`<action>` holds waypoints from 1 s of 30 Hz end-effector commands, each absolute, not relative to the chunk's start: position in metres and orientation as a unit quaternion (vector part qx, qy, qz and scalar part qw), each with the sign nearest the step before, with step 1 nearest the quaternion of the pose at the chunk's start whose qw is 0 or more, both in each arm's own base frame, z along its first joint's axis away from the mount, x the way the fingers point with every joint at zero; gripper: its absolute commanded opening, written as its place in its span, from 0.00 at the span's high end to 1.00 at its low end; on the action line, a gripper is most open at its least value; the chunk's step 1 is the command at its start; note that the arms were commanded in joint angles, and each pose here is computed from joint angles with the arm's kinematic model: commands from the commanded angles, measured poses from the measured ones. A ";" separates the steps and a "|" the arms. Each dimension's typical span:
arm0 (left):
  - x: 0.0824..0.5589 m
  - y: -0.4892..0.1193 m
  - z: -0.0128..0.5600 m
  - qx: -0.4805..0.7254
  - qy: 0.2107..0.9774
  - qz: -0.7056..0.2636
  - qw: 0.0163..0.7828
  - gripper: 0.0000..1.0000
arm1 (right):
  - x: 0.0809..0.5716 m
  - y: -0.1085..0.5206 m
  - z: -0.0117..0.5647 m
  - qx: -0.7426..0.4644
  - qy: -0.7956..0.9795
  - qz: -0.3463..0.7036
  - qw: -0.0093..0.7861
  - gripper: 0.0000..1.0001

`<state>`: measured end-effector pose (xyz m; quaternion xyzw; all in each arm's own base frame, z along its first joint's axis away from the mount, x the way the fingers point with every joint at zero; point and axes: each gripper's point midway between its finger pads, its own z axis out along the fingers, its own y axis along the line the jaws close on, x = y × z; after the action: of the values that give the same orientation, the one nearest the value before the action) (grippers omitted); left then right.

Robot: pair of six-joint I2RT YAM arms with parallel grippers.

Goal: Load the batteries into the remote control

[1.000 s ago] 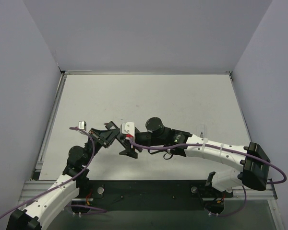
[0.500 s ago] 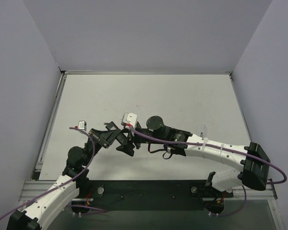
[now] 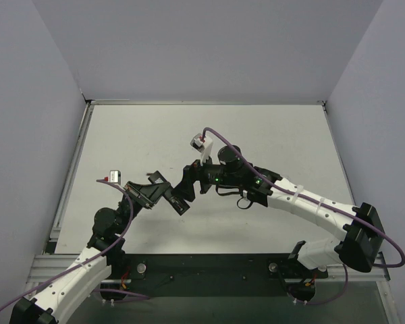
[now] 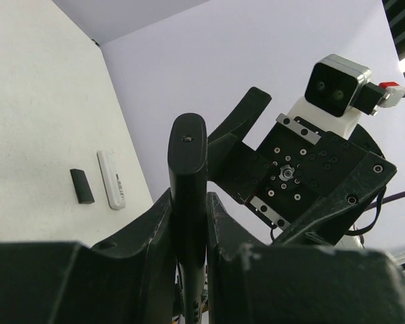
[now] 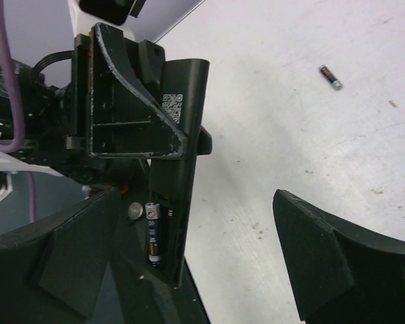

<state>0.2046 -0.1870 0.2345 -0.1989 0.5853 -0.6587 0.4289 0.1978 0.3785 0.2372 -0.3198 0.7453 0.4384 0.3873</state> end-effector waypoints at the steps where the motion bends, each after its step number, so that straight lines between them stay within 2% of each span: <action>1: 0.197 -0.184 0.272 -0.165 0.542 -0.683 0.462 1.00 | 0.176 0.389 0.257 -0.299 0.730 0.518 0.331 0.11; 18: 0.194 -0.183 0.290 -0.157 0.522 -0.695 0.469 1.00 | 0.168 0.397 0.226 -0.282 0.743 0.553 0.251 0.26; 22: 0.193 -0.182 0.293 -0.156 0.517 -0.698 0.470 1.00 | 0.169 0.396 0.220 -0.279 0.748 0.549 0.247 0.35; 24: 0.193 -0.182 0.294 -0.156 0.515 -0.699 0.471 1.00 | 0.170 0.395 0.215 -0.279 0.751 0.546 0.243 0.36; 30: 0.191 -0.181 0.300 -0.151 0.508 -0.702 0.475 1.00 | 0.169 0.396 0.203 -0.283 0.758 0.541 0.229 0.52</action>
<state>0.2021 -0.1856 0.2507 -0.1849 0.5647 -0.6705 0.4441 0.1687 0.3943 0.2059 -0.2768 0.7650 0.5328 0.2330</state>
